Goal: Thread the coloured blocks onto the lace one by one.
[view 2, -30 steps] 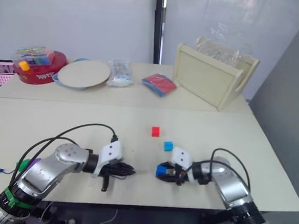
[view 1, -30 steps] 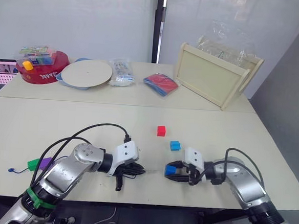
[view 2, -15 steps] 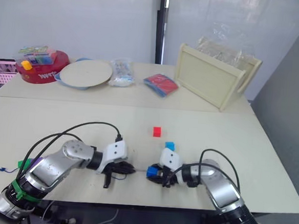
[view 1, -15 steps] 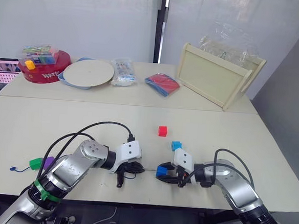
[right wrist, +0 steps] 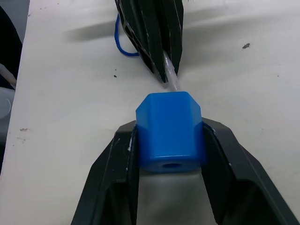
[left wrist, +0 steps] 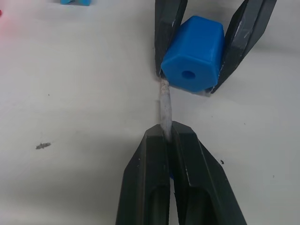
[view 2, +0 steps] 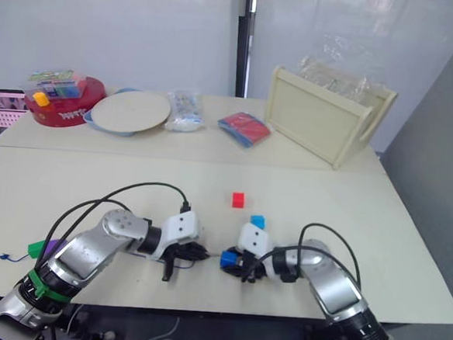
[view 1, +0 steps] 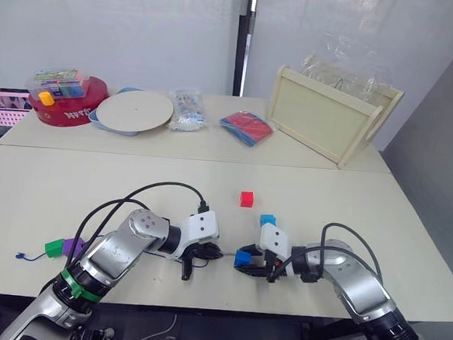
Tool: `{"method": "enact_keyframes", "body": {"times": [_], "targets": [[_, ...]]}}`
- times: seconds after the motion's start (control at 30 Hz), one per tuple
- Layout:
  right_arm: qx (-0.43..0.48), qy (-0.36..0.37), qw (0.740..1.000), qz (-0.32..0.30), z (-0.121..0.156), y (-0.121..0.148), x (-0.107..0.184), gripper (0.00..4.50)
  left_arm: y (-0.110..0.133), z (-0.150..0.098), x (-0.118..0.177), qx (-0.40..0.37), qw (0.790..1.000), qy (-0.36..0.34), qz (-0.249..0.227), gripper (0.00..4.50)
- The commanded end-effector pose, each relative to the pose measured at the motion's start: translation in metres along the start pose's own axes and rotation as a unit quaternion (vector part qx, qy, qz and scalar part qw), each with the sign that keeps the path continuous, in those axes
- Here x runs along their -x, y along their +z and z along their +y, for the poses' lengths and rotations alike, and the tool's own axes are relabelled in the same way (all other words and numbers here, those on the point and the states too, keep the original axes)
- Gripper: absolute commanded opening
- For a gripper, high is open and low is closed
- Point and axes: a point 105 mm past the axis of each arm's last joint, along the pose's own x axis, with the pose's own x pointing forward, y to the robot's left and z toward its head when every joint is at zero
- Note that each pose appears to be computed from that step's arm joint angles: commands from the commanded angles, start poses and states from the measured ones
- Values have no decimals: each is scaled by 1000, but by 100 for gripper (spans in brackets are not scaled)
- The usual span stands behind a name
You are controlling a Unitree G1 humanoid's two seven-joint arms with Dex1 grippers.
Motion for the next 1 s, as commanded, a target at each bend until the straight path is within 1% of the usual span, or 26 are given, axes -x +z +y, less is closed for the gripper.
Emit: {"method": "enact_keyframes", "body": {"times": [0.03, 0.23, 0.5, 0.83, 1.0], "targets": [[12, -5, 1000, -3, 0, 7, -3, 129, 14, -8, -4, -29, 999, -26, -23, 0], [8, -4, 1000, -2, 0, 6, -3, 129, 22, -5, -1, -26, 998, -19, -45, 0], [-4, -5, 1000, 26, -3, -13, 2, 129, 3, -3, 9, -19, 1000, -15, -9, 0], [-7, 8, 999, 33, -2, -19, 2, 129, 7, -5, 19, -17, 1000, -12, 3, 0], [-8, 15, 999, 38, 0, -21, 2, 129, 9, -5, 23, -6, 1000, -1, -7, 0]]}}
